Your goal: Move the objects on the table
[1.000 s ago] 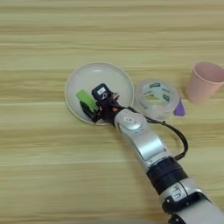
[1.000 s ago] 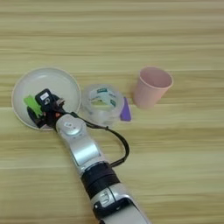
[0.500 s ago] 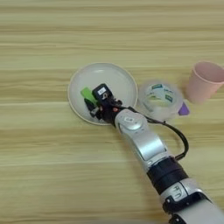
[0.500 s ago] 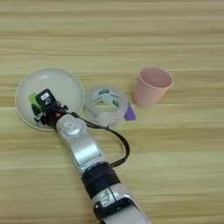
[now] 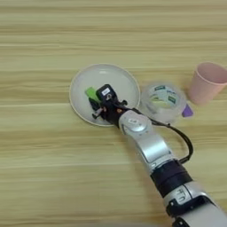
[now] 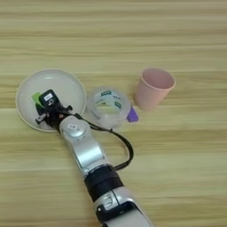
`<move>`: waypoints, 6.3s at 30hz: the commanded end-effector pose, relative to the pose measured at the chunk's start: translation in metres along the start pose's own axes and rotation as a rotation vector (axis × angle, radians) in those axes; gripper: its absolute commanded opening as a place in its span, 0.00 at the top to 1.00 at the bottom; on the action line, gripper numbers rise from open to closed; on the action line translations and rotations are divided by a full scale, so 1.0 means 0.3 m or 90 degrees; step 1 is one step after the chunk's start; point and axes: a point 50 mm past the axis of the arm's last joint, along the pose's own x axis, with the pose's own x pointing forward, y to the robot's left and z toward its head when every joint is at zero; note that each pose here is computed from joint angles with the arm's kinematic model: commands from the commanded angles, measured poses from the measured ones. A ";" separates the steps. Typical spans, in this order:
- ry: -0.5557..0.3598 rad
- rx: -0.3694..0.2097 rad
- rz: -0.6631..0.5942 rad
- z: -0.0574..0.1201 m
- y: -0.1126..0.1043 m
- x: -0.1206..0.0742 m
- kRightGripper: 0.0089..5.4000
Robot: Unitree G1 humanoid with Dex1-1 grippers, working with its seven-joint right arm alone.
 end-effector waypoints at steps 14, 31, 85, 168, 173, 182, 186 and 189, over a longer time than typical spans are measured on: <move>-0.152 -0.007 -0.057 0.181 -0.078 -0.049 0.74; -0.131 0.003 -0.105 0.095 -0.136 -0.317 0.74; -0.025 -0.035 -0.052 -0.092 -0.118 -0.463 0.30; -0.001 -0.129 -0.040 0.038 -0.285 -0.370 0.27; -0.002 -0.124 -0.039 0.035 -0.284 -0.366 0.38; -0.006 -0.110 -0.029 0.030 -0.280 -0.362 0.55; -0.007 -0.100 -0.025 0.027 -0.279 -0.360 0.62; -0.025 -0.081 -0.021 0.035 -0.276 -0.358 0.67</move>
